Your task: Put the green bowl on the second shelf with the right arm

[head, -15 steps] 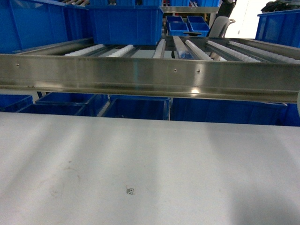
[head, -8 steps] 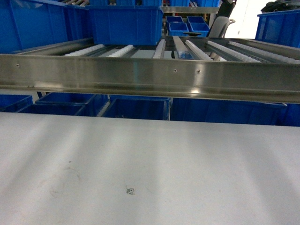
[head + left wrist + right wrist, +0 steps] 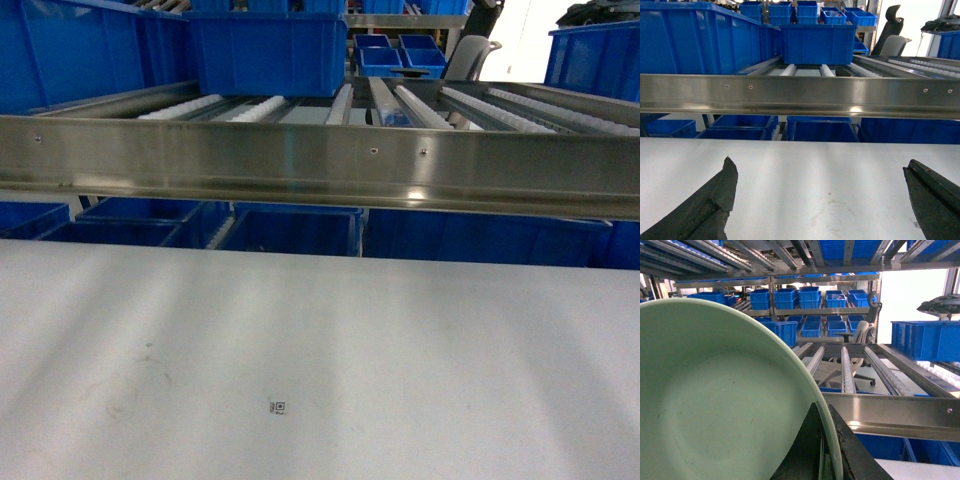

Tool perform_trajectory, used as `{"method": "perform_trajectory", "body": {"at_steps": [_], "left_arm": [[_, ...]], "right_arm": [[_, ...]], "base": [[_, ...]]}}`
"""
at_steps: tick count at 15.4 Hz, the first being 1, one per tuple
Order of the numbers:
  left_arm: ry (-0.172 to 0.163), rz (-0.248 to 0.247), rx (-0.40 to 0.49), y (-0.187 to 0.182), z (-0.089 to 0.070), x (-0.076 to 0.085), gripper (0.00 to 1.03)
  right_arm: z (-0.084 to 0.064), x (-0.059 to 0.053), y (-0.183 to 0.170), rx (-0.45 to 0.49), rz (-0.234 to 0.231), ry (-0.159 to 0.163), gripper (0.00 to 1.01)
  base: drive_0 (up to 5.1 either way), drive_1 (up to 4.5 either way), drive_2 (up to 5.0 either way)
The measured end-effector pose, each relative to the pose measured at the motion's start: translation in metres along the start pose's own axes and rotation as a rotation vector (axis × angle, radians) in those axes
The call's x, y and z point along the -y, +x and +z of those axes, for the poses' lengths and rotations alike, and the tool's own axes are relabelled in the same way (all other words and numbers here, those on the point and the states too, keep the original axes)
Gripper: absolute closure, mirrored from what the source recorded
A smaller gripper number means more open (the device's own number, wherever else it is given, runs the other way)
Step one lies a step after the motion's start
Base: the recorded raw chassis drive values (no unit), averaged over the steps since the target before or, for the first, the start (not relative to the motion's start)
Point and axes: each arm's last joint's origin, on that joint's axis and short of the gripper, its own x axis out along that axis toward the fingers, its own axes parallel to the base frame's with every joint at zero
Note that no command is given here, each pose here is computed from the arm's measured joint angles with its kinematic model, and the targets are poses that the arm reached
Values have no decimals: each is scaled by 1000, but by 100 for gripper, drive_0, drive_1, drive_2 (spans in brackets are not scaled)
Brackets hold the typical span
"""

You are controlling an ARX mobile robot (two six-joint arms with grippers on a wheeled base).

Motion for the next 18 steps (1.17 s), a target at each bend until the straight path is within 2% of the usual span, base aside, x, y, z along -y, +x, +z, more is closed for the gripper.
{"method": "perform_trajectory", "body": {"at_steps": [18], "left_arm": [[0, 0, 2, 0, 0, 0, 5]], "right_arm": [[-1, 0, 0, -3, -7, 1, 99]], "base": [[-484, 176, 320]]}}
